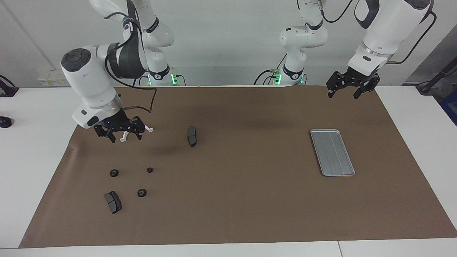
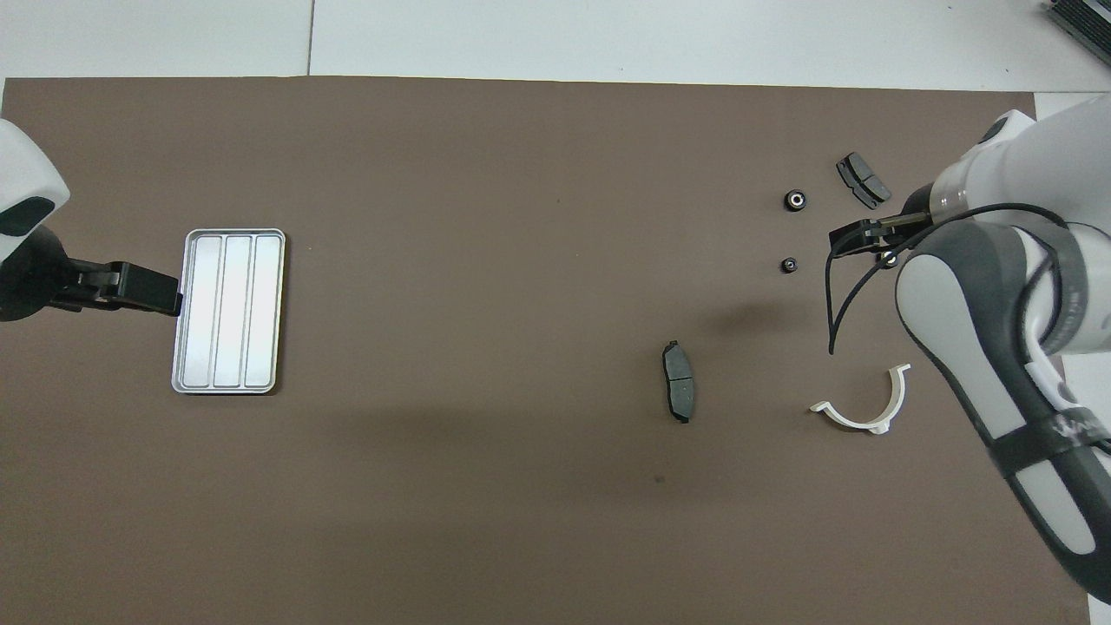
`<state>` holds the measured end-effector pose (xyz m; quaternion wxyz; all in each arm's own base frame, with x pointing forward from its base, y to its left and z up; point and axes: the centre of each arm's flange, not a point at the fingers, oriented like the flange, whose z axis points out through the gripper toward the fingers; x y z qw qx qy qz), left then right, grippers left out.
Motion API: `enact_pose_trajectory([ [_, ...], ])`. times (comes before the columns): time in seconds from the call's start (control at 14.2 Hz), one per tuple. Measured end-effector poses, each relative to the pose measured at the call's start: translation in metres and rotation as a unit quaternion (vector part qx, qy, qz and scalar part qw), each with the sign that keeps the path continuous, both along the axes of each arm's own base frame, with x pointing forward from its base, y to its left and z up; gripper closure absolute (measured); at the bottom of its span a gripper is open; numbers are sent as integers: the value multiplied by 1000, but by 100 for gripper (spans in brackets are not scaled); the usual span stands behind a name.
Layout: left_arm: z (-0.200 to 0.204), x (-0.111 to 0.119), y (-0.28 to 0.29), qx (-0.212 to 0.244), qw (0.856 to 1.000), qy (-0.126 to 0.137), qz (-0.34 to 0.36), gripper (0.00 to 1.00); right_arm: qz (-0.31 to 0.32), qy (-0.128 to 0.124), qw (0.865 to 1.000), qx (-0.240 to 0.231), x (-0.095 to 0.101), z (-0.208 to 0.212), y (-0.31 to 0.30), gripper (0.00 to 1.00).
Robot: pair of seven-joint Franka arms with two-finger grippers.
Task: Pick bearing gear from pile to tray
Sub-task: 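Reach and grasp the middle black bearing gear with the right gripper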
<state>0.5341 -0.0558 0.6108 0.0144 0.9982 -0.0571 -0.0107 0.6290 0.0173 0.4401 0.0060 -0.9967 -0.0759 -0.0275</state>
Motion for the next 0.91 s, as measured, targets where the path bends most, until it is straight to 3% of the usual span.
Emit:
enact_pose_trajectory([
  [0.56, 0, 0, 0, 0, 1000, 0, 0, 0, 24, -8, 1000, -1, 23, -67, 2, 0],
  [0.84, 0, 0, 0, 0, 1000, 0, 0, 0, 13, 1, 1000, 0, 27, -103, 21, 6],
  [0.91, 0, 0, 0, 0, 1000, 0, 0, 0, 11, 6, 1000, 0, 27, -108, 26, 11],
])
